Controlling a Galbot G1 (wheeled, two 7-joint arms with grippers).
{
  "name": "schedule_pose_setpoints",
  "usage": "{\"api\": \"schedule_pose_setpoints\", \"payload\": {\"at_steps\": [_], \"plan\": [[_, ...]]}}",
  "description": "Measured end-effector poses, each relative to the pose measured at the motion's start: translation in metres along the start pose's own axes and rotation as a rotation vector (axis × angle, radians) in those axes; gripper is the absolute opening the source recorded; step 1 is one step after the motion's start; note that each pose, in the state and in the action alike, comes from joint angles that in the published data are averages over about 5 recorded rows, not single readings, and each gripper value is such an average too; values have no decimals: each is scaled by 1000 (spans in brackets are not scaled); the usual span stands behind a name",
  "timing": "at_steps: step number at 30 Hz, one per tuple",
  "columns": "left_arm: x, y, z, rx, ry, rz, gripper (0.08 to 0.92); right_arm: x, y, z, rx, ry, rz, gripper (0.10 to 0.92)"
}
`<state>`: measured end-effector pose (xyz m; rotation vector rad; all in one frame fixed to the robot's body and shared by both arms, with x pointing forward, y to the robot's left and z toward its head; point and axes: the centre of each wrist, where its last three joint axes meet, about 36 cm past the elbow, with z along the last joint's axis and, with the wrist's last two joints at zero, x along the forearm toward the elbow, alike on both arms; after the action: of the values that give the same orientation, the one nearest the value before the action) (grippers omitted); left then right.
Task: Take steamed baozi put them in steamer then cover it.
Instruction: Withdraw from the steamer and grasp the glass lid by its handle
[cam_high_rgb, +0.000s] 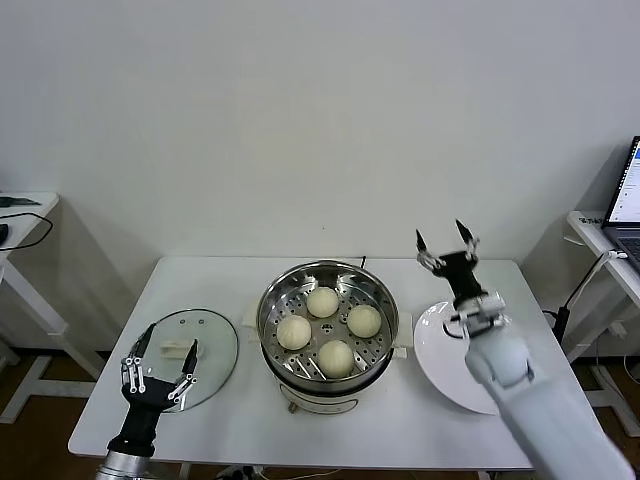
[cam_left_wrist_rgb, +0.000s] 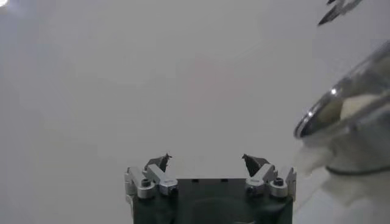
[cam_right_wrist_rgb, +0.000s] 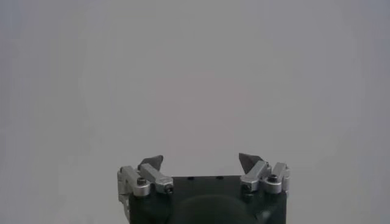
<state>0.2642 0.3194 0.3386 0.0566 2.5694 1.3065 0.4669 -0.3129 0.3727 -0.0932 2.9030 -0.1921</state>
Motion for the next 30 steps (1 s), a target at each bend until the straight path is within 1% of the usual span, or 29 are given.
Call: {"api": "schedule_pose_setpoints", "payload": {"at_steps": [7, 11, 14, 21, 30], "plan": [[2, -10, 32, -199, 70, 81, 823, 57, 17, 30, -50, 11, 74, 823], [3, -21, 49, -282, 111, 108, 823, 80, 25, 39, -60, 20, 100, 823], [2, -28, 62, -340, 132, 126, 823, 92, 31, 42, -65, 23, 116, 823], [-5, -39, 87, -461, 163, 166, 823, 113, 39, 50, -73, 35, 139, 823], [-20, -49, 105, -552, 180, 183, 823, 130, 42, 57, -63, 50, 147, 823]]}}
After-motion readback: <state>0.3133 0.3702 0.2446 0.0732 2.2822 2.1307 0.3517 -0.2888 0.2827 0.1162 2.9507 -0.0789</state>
